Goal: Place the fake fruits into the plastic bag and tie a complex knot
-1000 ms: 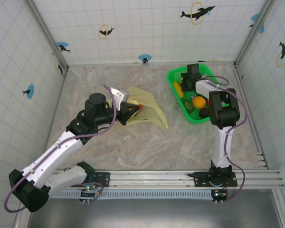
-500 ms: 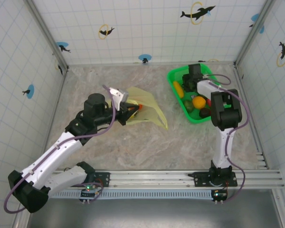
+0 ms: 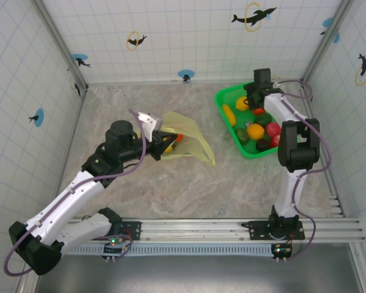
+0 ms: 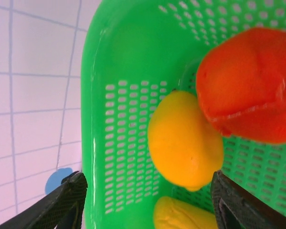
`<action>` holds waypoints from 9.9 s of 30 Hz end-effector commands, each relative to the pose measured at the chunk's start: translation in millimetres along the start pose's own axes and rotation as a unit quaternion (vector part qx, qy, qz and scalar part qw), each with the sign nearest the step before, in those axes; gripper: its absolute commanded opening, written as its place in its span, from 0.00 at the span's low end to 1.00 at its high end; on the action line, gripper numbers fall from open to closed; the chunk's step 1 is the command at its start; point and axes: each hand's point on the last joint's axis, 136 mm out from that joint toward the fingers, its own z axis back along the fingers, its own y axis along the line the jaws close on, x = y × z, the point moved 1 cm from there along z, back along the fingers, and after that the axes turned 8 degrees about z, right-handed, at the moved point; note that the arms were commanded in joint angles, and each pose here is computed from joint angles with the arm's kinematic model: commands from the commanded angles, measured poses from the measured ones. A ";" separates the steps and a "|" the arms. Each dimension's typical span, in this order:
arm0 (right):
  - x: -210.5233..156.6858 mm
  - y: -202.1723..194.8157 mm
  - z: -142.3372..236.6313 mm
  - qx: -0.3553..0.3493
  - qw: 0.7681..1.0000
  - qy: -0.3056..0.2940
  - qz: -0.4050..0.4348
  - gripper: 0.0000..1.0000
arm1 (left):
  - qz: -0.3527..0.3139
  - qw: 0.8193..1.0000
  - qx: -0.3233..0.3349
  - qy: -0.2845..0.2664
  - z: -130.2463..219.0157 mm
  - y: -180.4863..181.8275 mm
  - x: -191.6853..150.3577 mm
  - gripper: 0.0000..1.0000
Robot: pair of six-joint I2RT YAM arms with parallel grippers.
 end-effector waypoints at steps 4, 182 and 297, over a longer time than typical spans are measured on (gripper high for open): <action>-8.9 -16.2 -29.8 -0.065 0.997 0.028 0.026 0.78 | -0.021 1.000 0.006 -0.020 8.3 -3.9 15.3 0.00; -42.2 -113.9 80.7 -0.073 0.871 0.022 0.486 0.77 | 0.055 0.998 -0.008 0.014 -2.0 11.9 -36.3 0.00; -365.5 38.6 229.4 0.435 0.703 0.092 0.555 0.25 | 0.041 0.991 0.107 -0.064 40.1 25.0 4.3 0.00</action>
